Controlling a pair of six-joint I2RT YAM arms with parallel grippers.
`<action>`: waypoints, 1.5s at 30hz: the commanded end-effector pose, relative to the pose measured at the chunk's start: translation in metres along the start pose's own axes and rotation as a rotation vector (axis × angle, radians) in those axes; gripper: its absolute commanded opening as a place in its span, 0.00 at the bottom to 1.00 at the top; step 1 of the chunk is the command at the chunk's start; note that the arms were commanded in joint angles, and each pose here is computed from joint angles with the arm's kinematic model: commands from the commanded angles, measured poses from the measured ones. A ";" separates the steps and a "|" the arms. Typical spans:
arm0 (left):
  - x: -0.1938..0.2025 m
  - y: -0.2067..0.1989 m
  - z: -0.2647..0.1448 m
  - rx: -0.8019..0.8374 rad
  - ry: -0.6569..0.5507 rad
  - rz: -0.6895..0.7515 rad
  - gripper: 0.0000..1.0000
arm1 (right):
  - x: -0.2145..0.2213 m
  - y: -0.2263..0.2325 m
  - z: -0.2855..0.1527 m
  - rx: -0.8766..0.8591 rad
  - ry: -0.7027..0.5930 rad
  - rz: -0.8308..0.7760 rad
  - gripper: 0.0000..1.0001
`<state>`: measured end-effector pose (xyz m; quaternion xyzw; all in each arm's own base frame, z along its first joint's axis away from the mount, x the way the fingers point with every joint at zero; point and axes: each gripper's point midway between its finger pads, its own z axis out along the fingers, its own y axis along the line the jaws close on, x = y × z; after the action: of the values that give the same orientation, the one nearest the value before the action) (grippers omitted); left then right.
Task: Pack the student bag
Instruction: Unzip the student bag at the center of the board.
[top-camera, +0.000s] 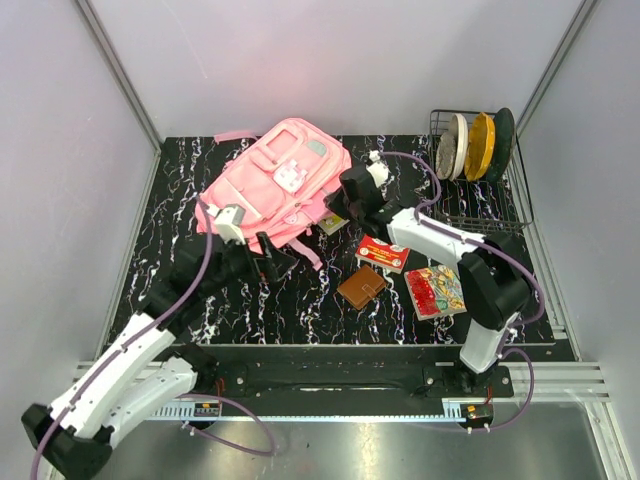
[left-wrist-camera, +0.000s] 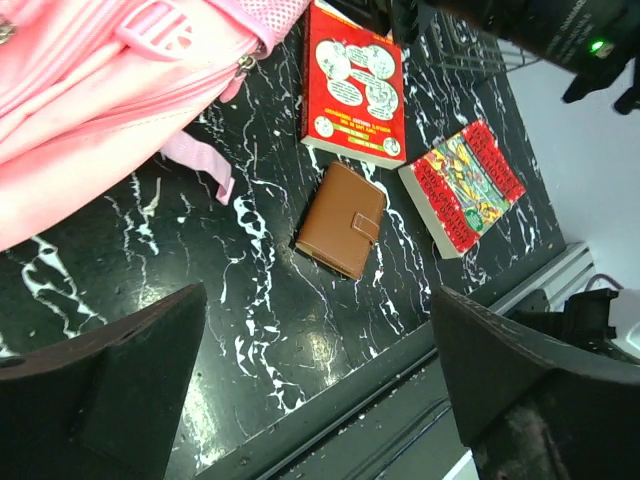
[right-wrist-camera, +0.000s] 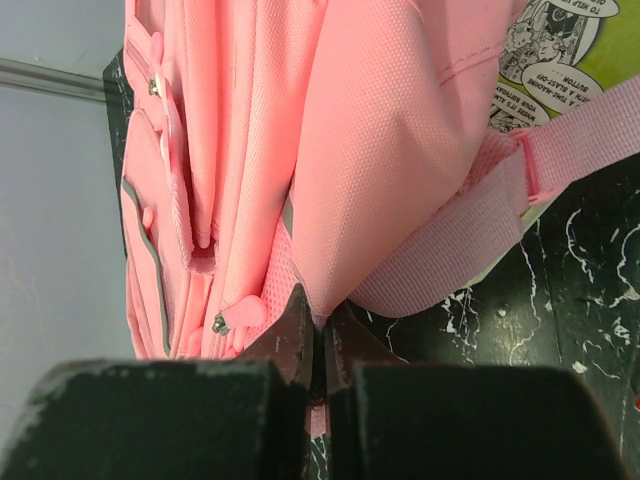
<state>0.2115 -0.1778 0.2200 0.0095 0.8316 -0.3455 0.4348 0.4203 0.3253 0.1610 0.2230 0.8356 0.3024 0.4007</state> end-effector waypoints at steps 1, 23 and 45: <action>-0.010 -0.012 0.021 0.000 -0.066 0.070 0.95 | -0.038 0.057 -0.042 -0.191 -0.097 0.063 0.00; 0.017 -0.040 0.103 0.004 -0.006 0.075 0.79 | -0.034 0.048 -0.091 -0.219 -0.034 0.142 0.00; -0.022 -0.035 0.144 -0.079 -0.196 0.059 0.65 | -0.027 0.053 -0.119 -0.284 0.017 0.129 0.00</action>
<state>0.2840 -0.2785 0.1523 0.0223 0.8468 -0.2865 0.4475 0.3612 0.2936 0.2116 0.2432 0.8118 0.3629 0.3874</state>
